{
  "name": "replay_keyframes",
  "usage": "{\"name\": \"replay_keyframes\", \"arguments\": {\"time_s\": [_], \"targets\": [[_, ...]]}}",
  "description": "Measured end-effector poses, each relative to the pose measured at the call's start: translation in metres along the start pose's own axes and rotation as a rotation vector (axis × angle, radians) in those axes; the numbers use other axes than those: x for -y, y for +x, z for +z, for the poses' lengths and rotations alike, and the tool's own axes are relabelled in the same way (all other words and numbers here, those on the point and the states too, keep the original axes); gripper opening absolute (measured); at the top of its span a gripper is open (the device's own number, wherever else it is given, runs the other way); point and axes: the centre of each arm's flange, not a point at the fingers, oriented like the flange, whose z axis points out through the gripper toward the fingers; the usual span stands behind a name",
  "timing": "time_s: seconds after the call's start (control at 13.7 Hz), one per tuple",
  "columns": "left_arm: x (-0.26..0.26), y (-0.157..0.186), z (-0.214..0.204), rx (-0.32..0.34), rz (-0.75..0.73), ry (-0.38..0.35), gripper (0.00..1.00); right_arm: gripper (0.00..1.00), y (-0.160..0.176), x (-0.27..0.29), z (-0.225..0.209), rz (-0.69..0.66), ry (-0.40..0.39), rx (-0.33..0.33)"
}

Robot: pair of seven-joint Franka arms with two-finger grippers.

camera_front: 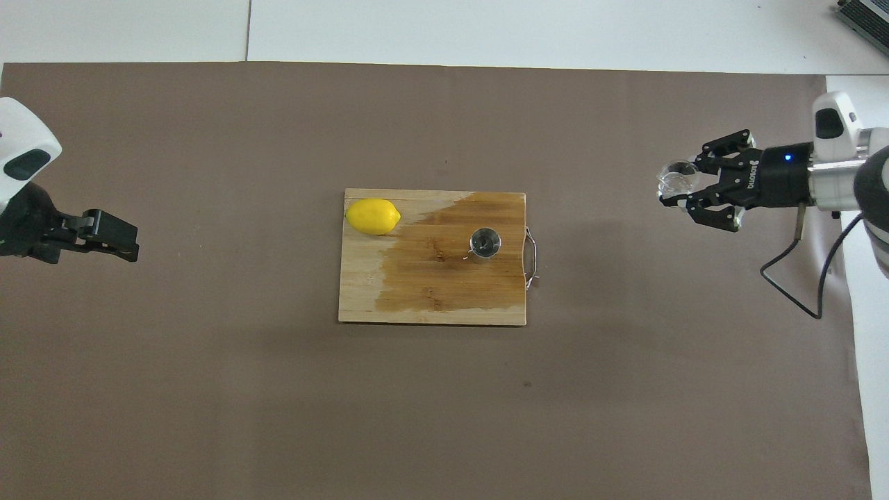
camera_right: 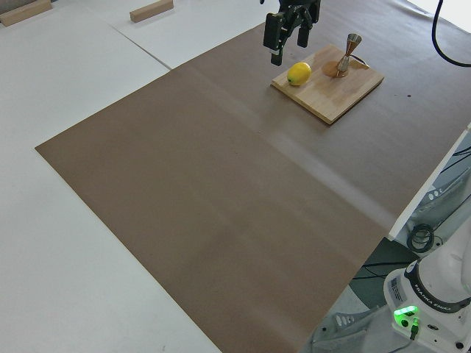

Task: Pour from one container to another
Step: 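Carry the glass cup back off the board with the right gripper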

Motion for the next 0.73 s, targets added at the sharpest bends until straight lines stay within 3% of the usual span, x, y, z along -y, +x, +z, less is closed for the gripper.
{"name": "replay_keyframes", "arguments": {"time_s": [0.22,0.44,0.58,0.73], "targets": [[0.000,0.000,0.000,0.000,0.000,0.000,1.00,0.48,-0.071,-0.010,-0.015,-0.050,0.058,-0.083],[0.000,0.000,0.000,0.000,0.000,0.000,1.00,0.48,-0.144,-0.022,0.002,-0.099,0.100,-0.206],[0.000,0.000,0.000,0.000,0.000,0.000,1.00,0.48,-0.179,-0.031,0.027,-0.105,0.108,-0.233],[0.000,0.000,0.000,0.000,0.000,0.000,1.00,0.48,-0.191,-0.039,0.041,-0.120,0.103,-0.242]]}}
